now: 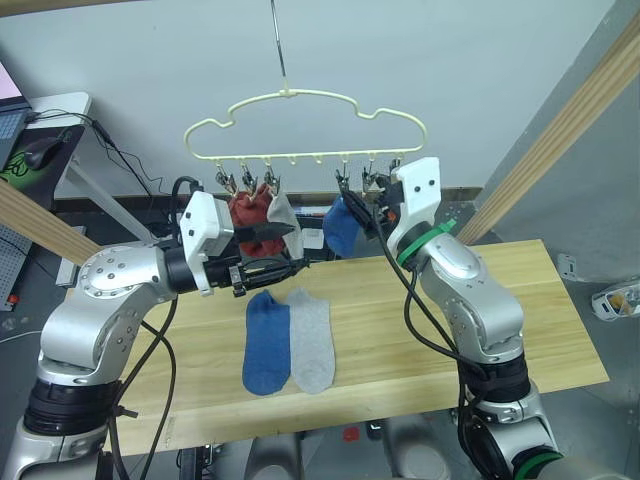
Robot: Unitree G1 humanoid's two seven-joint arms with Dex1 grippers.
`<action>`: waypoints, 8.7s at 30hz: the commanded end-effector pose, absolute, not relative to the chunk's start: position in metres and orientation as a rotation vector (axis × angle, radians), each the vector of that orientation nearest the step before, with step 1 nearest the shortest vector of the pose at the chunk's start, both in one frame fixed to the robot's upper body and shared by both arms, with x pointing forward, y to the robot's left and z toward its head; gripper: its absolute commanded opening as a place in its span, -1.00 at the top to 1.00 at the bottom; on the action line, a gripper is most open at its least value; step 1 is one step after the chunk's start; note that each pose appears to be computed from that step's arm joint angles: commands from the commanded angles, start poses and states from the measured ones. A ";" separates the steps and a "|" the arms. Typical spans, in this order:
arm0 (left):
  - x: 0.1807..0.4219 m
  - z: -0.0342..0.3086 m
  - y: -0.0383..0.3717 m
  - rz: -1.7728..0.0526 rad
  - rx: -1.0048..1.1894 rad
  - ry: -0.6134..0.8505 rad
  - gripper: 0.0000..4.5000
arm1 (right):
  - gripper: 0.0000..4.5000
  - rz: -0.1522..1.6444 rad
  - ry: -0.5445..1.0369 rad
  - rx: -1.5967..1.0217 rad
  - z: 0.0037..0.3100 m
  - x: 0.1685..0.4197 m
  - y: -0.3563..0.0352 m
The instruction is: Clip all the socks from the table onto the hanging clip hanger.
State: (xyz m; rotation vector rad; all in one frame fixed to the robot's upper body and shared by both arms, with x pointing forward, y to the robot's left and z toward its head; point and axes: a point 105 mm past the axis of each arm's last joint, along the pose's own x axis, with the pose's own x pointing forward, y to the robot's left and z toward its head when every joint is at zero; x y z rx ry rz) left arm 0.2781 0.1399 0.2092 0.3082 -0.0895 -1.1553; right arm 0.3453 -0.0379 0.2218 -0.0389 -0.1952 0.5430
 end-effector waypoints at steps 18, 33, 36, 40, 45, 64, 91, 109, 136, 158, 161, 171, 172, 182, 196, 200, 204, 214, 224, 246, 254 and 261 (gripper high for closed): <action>0.278 0.212 0.135 -1.162 0.336 -0.125 -0.31 | -0.23 0.441 -0.249 -0.030 0.236 0.332 -0.047; 0.279 0.206 0.136 -1.148 0.335 -0.118 -0.31 | -0.07 0.482 -0.218 -0.058 0.226 0.300 -0.056; 0.280 0.207 0.136 -1.148 0.338 -0.121 -0.31 | 0.27 0.474 -0.221 -0.049 0.228 0.303 -0.056; 0.281 0.208 0.135 -1.146 0.343 -0.125 -0.31 | 0.27 0.478 -0.223 -0.036 0.231 0.307 -0.051; 0.281 0.208 0.136 -1.145 0.349 -0.125 -0.31 | 0.27 0.483 -0.220 -0.025 0.232 0.313 -0.045; 0.282 0.209 0.136 -1.144 0.359 -0.128 -0.31 | 0.27 0.417 -0.245 -0.003 0.240 0.336 -0.037; 0.281 0.207 0.140 -1.126 0.353 -0.114 -0.31 | 0.27 0.450 -0.299 0.043 0.252 0.346 -0.017; 0.291 0.188 0.165 -0.887 0.329 -0.019 -0.38 | 1.00 0.433 -0.311 0.045 0.255 0.347 -0.022; 0.299 0.015 0.213 -0.329 0.161 0.469 -0.98 | 1.00 0.451 -0.310 0.032 0.258 0.344 -0.021; 0.321 0.034 0.201 -0.335 0.122 0.311 -0.98 | 1.00 0.459 -0.306 0.022 0.256 0.342 -0.020; 0.324 0.028 0.195 -0.359 0.136 0.342 -0.98 | 1.00 0.460 -0.303 0.022 0.256 0.341 -0.020; 0.319 0.015 0.190 -0.394 0.174 0.411 -0.48 | 1.00 0.462 -0.303 0.026 0.255 0.340 -0.019; 0.319 0.015 0.191 -0.390 0.177 0.412 -0.36 | 1.00 0.462 -0.303 0.026 0.255 0.340 -0.018; 0.318 0.025 0.194 -0.382 0.153 0.373 0.80 | 1.00 0.463 -0.304 0.026 0.256 0.341 -0.018; 0.310 0.149 0.093 -0.789 0.176 -0.149 0.99 | 1.00 0.471 -0.333 0.052 0.271 0.338 -0.019; 0.319 0.159 0.074 -0.821 0.170 -0.204 0.99 | 1.00 0.485 -0.333 0.078 0.275 0.332 -0.016; 0.328 0.161 0.061 -0.834 0.171 -0.240 0.99 | 1.00 0.495 -0.326 0.091 0.276 0.328 -0.014; 0.348 0.176 0.047 -0.793 0.169 -0.360 0.99 | 1.00 0.489 -0.323 0.097 0.277 0.327 -0.014; 0.344 0.172 0.047 -0.790 0.171 -0.375 0.99 | 1.00 0.459 -0.362 0.058 0.282 0.328 -0.020; 0.346 0.194 0.043 -0.758 0.103 -0.470 0.99 | 1.00 0.441 -0.324 0.053 0.273 0.332 -0.023; 0.347 0.194 0.042 -0.754 0.106 -0.467 1.00 | 0.66 0.450 -0.324 0.085 0.273 0.330 -0.023; 0.349 0.192 0.042 -0.750 0.106 -0.457 1.00 | -0.36 0.469 -0.321 0.091 0.273 0.327 -0.022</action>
